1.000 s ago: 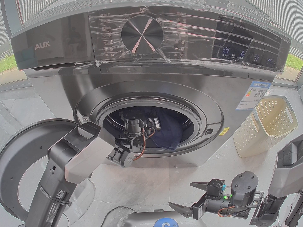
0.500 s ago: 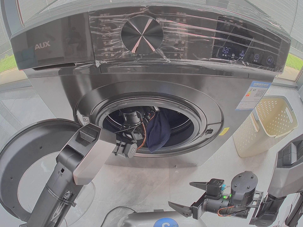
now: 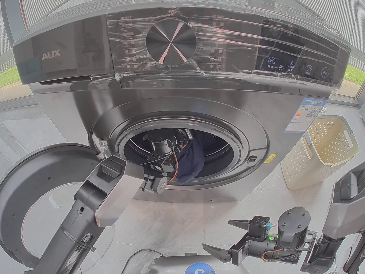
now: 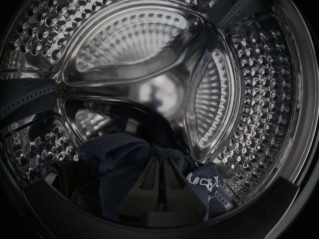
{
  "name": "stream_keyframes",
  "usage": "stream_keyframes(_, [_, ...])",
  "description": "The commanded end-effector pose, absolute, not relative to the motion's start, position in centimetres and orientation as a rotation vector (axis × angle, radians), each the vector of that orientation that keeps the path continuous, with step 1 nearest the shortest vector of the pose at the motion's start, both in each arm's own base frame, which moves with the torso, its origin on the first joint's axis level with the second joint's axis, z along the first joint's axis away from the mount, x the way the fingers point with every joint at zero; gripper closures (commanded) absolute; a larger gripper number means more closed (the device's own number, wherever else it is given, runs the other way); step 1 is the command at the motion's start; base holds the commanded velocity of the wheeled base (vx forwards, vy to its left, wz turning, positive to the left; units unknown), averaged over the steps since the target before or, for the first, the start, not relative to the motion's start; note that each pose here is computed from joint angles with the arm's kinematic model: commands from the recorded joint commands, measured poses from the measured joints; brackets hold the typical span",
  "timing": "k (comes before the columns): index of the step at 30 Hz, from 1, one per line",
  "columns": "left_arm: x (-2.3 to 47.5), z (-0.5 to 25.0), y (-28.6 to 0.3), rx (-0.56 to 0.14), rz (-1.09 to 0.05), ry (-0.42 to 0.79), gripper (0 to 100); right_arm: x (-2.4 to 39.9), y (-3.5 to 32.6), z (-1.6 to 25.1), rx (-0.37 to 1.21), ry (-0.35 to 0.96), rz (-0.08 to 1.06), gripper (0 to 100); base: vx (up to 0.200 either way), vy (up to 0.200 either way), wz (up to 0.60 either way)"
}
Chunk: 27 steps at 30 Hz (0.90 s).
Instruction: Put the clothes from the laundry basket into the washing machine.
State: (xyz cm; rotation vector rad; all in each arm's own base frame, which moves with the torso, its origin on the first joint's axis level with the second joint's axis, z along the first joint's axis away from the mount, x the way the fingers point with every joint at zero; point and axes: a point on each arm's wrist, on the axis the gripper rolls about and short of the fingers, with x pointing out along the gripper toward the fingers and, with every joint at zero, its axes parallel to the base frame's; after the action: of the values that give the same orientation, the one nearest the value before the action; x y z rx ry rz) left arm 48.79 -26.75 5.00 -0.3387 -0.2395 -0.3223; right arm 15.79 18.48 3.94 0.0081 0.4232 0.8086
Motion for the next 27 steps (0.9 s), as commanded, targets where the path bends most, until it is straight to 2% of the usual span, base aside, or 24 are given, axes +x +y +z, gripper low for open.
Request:
stream_keyframes(1, [48.3,6.1,-26.6,-0.338,-0.324,-0.235,0,15.8,18.5,4.0,0.013,0.414,0.812,0,0.000,0.000,0.00])
stream_keyframes(5, [45.7,8.8,-25.2,-0.304,-0.321,-0.133,0,15.8,18.5,3.9,0.012,0.417,0.812,0,0.000,0.000,0.00])
stream_keyframes(8, [43.7,9.0,-25.4,-0.279,-0.366,-0.053,0,15.8,18.5,3.9,0.011,0.419,0.813,0,0.000,0.000,0.00])
stream_keyframes(10, [42.3,7.9,-25.7,-0.255,-0.421,0.015,0,15.6,18.7,3.8,0.007,0.423,0.819,0,0.000,0.000,0.00])
stream_keyframes(13, [41.6,6.8,-26.0,-0.239,-0.445,0.061,0,15.5,18.7,3.7,0.005,0.426,0.823,0,0.000,0.000,0.00])
stream_keyframes(15, [41.0,4.5,-26.6,-0.212,-0.474,0.122,0,15.6,18.8,3.8,0.008,0.424,0.823,0,0.000,0.000,0.00])
stream_keyframes(20, [41.7,0.8,-26.5,-0.168,-0.463,0.203,0,15.6,18.8,3.8,0.008,0.422,0.823,0,0.000,0.000,0.00])
stream_keyframes(24, [41.8,-1.2,-26.6,-0.139,-0.460,0.238,0,15.6,18.8,3.8,0.008,0.422,0.823,0,0.000,0.000,0.00])
stream_keyframes(25, [42.0,-1.1,-26.7,-0.142,-0.460,0.234,100,15.6,18.8,3.8,0.008,0.422,0.823,0,0.000,0.000,0.00])
stream_keyframes(27, [42.3,-0.8,-26.8,-0.148,-0.459,0.218,100,15.6,18.8,3.8,0.008,0.422,0.823,0,0.000,0.000,0.00])
